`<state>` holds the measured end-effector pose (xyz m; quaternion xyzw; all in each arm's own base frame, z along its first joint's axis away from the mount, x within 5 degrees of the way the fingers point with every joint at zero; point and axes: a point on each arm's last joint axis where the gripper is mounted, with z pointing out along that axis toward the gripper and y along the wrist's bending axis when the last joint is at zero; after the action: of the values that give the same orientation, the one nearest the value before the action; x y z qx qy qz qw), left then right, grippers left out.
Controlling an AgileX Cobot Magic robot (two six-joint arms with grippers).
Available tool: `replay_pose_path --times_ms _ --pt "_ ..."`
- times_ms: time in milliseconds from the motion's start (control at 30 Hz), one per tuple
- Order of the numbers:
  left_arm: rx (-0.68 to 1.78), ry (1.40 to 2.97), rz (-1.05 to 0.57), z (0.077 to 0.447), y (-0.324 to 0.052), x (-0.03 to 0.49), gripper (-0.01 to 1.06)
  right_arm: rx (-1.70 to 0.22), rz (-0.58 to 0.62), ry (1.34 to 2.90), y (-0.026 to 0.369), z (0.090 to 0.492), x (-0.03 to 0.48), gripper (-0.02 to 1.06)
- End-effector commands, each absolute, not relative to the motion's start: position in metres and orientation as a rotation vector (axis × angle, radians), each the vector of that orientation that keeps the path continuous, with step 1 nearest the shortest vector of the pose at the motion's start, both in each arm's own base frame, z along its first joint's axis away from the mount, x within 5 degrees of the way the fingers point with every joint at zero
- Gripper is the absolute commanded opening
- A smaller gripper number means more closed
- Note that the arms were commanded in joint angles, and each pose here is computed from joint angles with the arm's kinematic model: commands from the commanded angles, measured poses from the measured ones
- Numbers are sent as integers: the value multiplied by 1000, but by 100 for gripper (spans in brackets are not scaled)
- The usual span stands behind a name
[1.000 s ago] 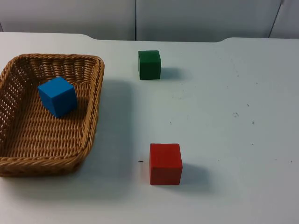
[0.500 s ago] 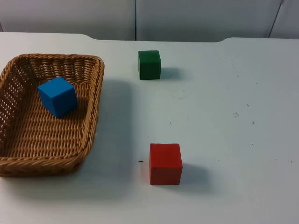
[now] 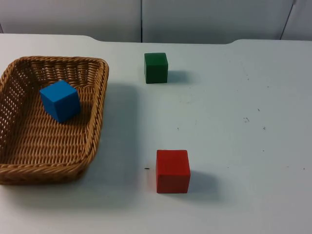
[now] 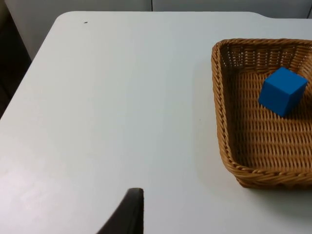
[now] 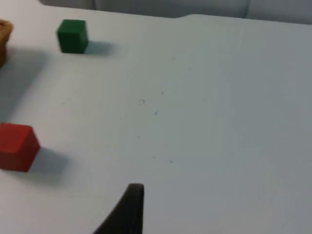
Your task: Pick up the basket with the left hand and place the blue cube into the basket with the right hand.
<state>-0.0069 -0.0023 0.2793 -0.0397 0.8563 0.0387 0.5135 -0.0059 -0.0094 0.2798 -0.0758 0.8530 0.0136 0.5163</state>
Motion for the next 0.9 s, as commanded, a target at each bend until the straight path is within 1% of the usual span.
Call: replay_pose_path --times_ms 0,67,167,867 --pt "-96 2047 83 280 -3 -7 105 -127 -4 2043 -9 279 -5 105" --pt "-96 2047 83 280 -3 -7 105 -57 -47 2046 -8 279 -6 105" --pt "-96 2047 83 280 -3 -7 105 -11 -75 2047 -8 279 -6 105" --pt "-80 2047 76 280 -3 -7 105 -4 -79 2047 -8 279 -6 105"
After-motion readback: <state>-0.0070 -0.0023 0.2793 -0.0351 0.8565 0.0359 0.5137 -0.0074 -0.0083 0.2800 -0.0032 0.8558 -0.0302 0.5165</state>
